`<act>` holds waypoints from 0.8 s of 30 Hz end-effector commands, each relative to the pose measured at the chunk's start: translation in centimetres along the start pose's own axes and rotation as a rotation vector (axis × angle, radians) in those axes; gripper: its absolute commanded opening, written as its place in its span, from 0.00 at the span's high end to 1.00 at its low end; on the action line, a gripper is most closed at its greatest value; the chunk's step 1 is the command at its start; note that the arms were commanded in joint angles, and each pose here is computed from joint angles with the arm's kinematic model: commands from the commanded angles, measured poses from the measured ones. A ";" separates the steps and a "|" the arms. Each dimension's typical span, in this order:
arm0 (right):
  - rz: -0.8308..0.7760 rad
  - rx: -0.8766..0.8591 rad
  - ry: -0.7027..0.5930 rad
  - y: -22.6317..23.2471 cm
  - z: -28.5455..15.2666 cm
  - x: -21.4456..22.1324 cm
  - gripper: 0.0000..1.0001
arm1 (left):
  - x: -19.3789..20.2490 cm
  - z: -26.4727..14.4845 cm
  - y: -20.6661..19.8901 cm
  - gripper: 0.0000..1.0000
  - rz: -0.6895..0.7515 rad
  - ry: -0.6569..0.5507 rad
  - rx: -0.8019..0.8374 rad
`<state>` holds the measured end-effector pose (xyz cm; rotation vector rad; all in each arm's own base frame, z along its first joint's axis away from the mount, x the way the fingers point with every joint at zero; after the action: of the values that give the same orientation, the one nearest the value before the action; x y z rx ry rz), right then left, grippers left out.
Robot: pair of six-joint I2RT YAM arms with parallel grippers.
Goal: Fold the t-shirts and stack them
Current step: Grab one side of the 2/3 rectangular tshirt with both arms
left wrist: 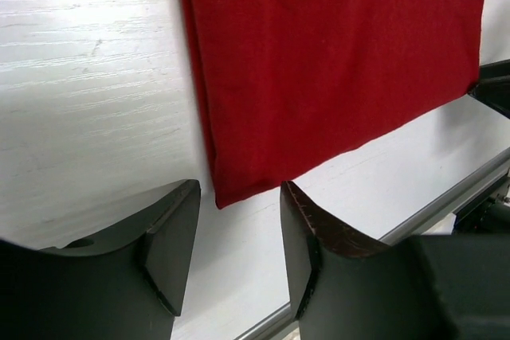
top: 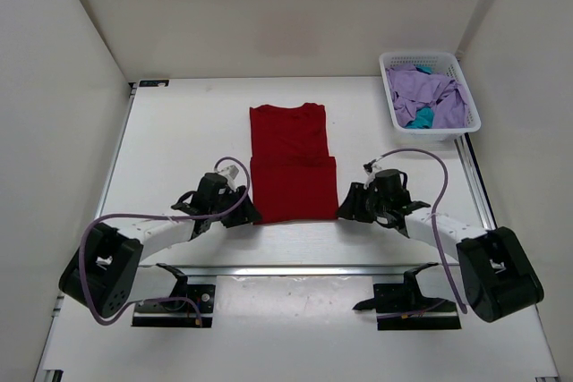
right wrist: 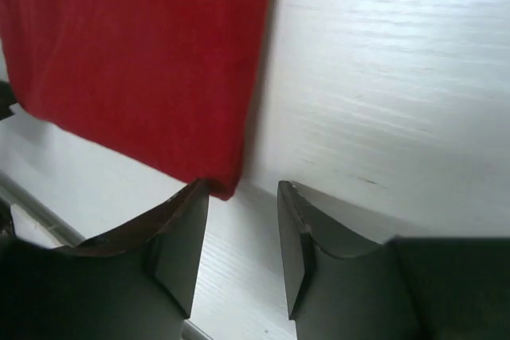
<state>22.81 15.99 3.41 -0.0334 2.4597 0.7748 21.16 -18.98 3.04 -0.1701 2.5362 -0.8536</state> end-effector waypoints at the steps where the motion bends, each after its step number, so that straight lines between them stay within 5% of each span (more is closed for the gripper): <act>1: -0.001 -0.115 -0.010 2.1 0.2 -0.2 0.61 | 1.8 0.3 2.4 0.44 0.013 0.045 -0.100; 8: 0.032 -0.171 0.036 2.5 1.2 0.8 0.64 | 2.2 0.7 3.1 0.54 -0.004 0.046 -0.122; 11: 0.050 -0.176 0.048 2.4 1.6 0.9 0.76 | 2.3 0.8 2.8 0.62 -0.003 0.050 -0.113; 17: 0.029 -0.173 0.019 2.8 1.2 0.2 1.00 | 2.4 0.5 2.3 0.93 -0.010 0.064 -0.100; 19: 0.029 -0.172 0.021 3.1 0.4 0.8 1.00 | 2.7 -0.2 2.4 1.00 -0.012 0.069 -0.100; 24: 0.006 -0.196 0.071 5.0 -1.7 4.8 1.00 | 4.6 -2.5 3.2 1.00 0.002 0.103 -0.117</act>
<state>19.29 19.65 4.86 -0.1247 2.4089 1.0203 19.08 -17.96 2.19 -0.1803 2.5871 -0.7983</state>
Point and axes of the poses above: each gripper's point midway between its finger pads, its own z axis out along the fingers, its own y axis along the line the jaws close on, x = y × z, the point moved 1 cm from there along -z, back along the fingers, and after that the axes turned 3 degrees about -z, right-handed, at the moved point
